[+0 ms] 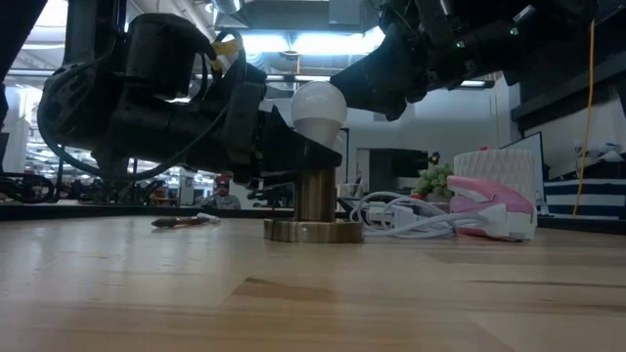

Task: Screw lightbulb
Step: Insert the lightbulb into the gold lamp

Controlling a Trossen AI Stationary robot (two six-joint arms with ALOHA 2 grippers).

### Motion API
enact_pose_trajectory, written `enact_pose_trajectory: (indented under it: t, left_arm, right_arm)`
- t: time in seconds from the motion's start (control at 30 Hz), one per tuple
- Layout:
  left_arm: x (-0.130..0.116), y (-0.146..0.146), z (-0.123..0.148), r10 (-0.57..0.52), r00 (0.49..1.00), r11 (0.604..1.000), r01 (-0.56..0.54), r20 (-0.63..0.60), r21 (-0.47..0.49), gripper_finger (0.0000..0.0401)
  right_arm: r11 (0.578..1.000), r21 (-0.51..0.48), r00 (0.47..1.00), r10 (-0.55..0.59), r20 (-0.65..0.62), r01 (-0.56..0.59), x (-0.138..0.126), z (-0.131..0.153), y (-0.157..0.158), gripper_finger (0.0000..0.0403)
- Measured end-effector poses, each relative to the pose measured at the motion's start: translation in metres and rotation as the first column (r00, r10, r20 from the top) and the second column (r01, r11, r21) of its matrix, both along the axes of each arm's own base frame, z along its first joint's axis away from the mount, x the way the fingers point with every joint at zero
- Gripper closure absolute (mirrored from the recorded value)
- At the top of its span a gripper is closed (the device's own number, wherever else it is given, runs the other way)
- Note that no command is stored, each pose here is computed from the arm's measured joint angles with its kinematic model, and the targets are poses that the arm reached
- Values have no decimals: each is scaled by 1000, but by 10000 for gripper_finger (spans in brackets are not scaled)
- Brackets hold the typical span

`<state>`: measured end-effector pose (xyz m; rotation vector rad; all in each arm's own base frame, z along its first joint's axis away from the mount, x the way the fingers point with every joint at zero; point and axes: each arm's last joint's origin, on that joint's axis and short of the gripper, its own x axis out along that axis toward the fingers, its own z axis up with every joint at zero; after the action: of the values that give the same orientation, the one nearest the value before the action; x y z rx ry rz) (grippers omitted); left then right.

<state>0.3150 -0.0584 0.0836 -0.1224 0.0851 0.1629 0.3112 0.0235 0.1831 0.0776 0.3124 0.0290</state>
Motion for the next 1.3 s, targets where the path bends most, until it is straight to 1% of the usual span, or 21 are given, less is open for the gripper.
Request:
enact_pose_trajectory:
  t: [0.23, 0.83, 0.97, 1.0, 1.17, 1.3]
  left_arm:
    - [0, 0, 5, 0, 998, 1000, 0, 56, -11, 201]
    - [-1, -5, 5, -12, 999, 1000, 12, 52, -16, 201]
    - [-1, -5, 5, -11, 998, 999, 12, 54, -31, 201]
    - [-1, -5, 5, -11, 999, 1000, 13, 52, -28, 201]
    - [-1, -6, 4, -22, 999, 999, 21, 38, 43, 201]
    - [-1, -5, 4, -16, 999, 999, 15, 37, 44, 201]
  right_arm:
    - [1000, 0, 1000, 0, 0, 0, 0, 0, 0, 205]
    - [1000, 0, 1000, 1, -3, -1, 0, 0, 0, 205]
    - [1000, -1, 1000, 1, -4, -1, 0, 0, 0, 205]
    - [1000, 0, 1000, 1, -4, -1, 0, 0, 0, 205]
    - [1000, 0, 1000, 1, -5, -1, 0, -1, 0, 205]
    - [1000, 0, 1000, 1, -5, -1, 0, 0, 0, 205]
